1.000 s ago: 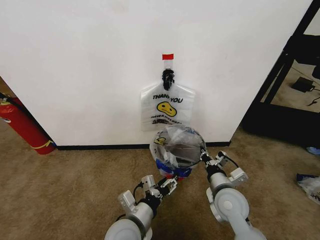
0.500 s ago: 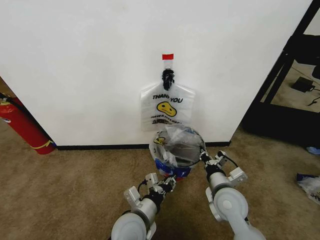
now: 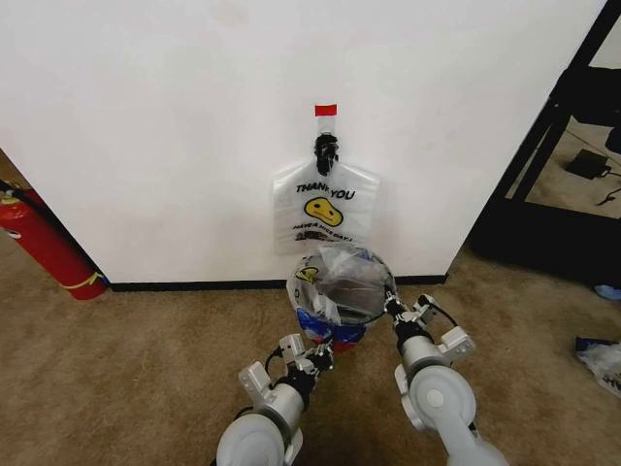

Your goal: Pick up the garbage bag from the wall and place it over the trash bin.

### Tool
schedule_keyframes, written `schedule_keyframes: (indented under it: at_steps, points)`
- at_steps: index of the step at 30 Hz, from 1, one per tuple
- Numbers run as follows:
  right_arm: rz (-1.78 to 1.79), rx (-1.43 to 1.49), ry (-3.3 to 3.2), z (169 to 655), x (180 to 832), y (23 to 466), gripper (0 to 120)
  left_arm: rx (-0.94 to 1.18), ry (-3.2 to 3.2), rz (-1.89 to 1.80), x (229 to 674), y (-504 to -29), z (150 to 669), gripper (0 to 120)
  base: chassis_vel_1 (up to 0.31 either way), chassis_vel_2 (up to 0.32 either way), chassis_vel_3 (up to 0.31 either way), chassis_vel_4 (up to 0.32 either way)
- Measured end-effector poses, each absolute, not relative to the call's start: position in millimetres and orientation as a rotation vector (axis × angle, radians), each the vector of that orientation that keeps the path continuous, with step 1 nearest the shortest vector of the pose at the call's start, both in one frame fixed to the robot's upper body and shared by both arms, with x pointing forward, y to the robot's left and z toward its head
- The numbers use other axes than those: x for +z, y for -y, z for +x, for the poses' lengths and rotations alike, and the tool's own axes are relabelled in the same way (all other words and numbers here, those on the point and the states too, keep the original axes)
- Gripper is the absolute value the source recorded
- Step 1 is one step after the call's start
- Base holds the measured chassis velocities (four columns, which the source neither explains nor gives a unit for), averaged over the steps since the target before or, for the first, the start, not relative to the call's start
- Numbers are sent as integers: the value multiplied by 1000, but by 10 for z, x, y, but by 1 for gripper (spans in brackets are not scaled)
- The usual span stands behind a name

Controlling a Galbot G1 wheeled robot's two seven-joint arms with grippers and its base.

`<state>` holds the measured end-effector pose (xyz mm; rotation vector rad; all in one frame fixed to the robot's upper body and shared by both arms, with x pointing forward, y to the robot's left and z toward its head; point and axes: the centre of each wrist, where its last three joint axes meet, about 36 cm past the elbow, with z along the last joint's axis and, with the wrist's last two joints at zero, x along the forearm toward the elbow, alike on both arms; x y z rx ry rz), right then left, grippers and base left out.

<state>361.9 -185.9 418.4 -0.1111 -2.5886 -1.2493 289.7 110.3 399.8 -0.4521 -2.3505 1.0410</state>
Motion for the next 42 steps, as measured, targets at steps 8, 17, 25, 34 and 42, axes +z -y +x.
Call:
schedule_keyframes:
  at_steps: [8, 17, 25, 34, 42]
  points:
    - [-92, -1288, 2557, 3467, 4243, 1778, 1, 1034, 2352, -419, 3815, -997, 2979, 0, 0, 0, 0, 0]
    - [-97, -1299, 2556, 3436, 4247, 1770, 1, 960, 2372, -366, 3550, -962, 3056, 0, 0, 0, 0, 0]
    - [-88, -1305, 2552, 3416, 4263, 1748, 1, 907, 2376, -350, 3381, -900, 3036, 0, 0, 0, 0, 0]
    - [-89, -1302, 2547, 3394, 4254, 1750, 1, 877, 2378, -365, 3405, -916, 2903, 0, 0, 0, 0, 0]
    - [-103, -1294, 2556, 3451, 4213, 1769, 1, 782, 2428, -443, 3611, -1064, 2688, 16, 0, 0, 0, 0]
